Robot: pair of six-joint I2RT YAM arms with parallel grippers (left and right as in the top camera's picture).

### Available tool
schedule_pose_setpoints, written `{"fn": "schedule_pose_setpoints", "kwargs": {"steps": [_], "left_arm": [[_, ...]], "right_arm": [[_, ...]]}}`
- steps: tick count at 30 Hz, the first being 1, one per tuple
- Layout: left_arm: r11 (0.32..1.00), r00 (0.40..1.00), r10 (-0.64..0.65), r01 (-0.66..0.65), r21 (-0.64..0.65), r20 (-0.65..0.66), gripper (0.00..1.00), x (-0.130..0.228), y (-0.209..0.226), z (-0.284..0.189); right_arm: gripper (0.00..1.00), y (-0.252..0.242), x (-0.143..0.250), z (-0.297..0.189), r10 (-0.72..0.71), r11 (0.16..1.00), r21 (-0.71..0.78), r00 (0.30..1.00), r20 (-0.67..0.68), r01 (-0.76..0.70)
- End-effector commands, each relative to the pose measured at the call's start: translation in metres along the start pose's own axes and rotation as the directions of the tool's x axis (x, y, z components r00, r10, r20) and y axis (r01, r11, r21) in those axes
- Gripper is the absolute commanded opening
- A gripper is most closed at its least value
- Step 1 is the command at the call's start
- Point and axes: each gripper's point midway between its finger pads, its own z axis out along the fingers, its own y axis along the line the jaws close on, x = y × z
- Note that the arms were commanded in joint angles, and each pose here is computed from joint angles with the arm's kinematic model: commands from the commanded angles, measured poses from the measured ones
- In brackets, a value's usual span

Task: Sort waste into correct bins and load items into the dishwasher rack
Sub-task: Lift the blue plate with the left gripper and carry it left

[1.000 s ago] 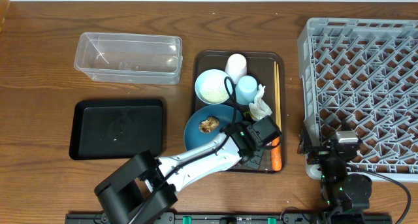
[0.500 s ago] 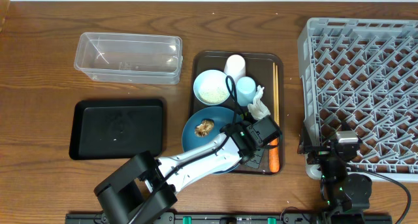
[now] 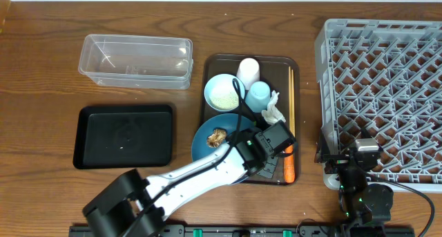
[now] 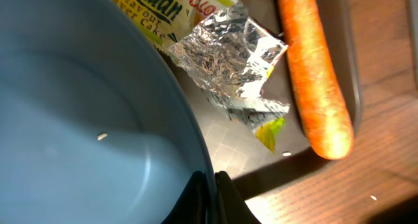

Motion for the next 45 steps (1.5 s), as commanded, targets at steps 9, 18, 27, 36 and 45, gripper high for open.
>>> {"fn": "schedule_pose_setpoints", "kwargs": {"steps": [9, 18, 27, 36, 45], "left_arm": [[0.998, 0.997, -0.013, 0.007, 0.064, 0.079, 0.06, -0.009, -0.007, -0.038], [1.000, 0.992, -0.030, 0.030, 0.007, 0.125, 0.06, -0.011, 0.015, -0.066], [0.995, 0.967, -0.100, 0.090, 0.050, 0.235, 0.06, -0.026, 0.041, -0.112], [0.992, 0.952, -0.121, 0.104, 0.075, 0.281, 0.06, -0.031, 0.047, -0.130], [0.994, 0.951, -0.113, 0.112, 0.018, 0.289, 0.06, -0.031, 0.058, -0.128]], "right_arm": [[0.99, 0.002, 0.001, 0.000, 0.013, 1.000, -0.010, 1.000, -0.004, -0.013], [0.99, 0.002, 0.001, 0.000, 0.013, 1.000, -0.010, 1.000, -0.004, -0.013], [0.99, 0.002, 0.001, 0.000, 0.013, 1.000, -0.010, 1.000, -0.004, -0.013], [0.99, 0.002, 0.001, 0.000, 0.013, 1.000, -0.010, 1.000, -0.004, -0.013], [0.99, 0.002, 0.001, 0.000, 0.013, 1.000, -0.010, 1.000, -0.004, -0.013]]}}
